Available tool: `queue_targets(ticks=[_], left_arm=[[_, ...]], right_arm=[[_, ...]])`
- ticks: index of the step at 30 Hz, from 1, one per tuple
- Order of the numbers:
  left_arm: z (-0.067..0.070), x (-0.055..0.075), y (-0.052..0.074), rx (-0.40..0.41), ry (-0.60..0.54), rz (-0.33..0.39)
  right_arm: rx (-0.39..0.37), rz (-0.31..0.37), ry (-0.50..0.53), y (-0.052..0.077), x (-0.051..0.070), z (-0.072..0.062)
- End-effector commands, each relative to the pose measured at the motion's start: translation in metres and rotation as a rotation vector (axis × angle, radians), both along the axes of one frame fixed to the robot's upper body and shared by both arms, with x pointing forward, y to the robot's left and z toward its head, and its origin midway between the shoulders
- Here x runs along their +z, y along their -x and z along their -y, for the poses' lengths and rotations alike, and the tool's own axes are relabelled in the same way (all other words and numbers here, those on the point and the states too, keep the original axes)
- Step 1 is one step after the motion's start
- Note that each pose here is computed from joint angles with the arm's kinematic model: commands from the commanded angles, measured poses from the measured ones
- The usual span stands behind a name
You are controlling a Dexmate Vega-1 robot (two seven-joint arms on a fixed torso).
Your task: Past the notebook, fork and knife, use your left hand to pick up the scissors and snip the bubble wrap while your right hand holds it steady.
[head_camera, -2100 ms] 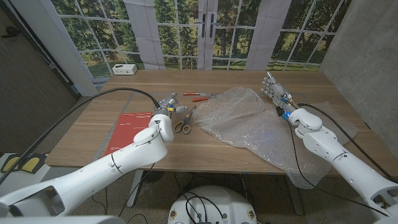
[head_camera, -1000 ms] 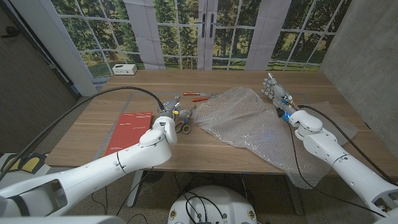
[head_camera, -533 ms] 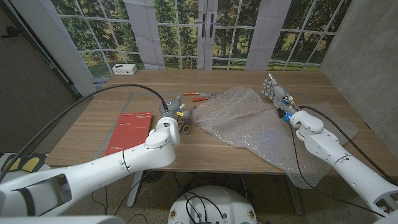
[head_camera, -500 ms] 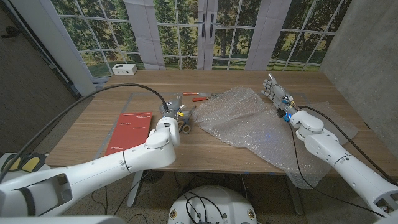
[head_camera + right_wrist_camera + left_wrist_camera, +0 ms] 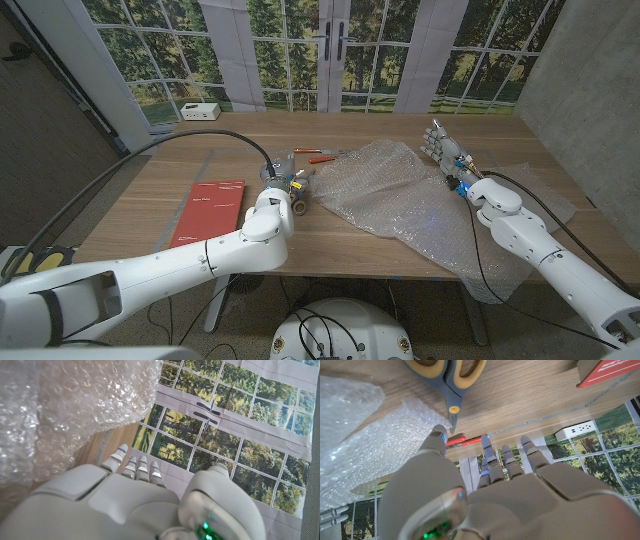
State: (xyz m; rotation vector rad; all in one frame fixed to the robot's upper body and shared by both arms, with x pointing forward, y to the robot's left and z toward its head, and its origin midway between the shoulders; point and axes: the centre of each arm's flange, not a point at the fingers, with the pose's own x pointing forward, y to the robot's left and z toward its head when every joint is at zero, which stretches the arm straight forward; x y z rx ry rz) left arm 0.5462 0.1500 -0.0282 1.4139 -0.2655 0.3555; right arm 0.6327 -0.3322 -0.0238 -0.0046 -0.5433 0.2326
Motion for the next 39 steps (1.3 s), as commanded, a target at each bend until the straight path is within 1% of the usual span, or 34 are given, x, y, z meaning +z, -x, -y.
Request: queue_targets(ticks=[1, 3, 16, 24, 33, 39], left_arm=[[0.001, 0.001, 0.0, -0.005, -0.01, -0.017], [0.001, 0.0, 0.0, -0.005, -0.007, -0.025], [-0.001, -0.003, -0.007, -0.011, 0.012, -0.063], [0.004, -0.005, -0.012, -0.022, 0.014, -0.065], [0.007, -0.009, -0.015, -0.022, 0.008, -0.08], [0.009, -0.009, -0.016, -0.028, 0.007, -0.092]], right_arm=[[0.004, -0.011, -0.008, 0.0, 0.001, 0.001], [0.003, -0.002, -0.007, 0.0, 0.002, 0.001], [0.001, -0.011, -0.01, 0.0, 0.001, 0.002], [0.003, -0.01, -0.01, -0.001, 0.002, 0.003], [0.002, -0.015, -0.012, -0.003, 0.002, 0.005], [0.0, -0.018, -0.009, -0.004, 0.001, 0.007]])
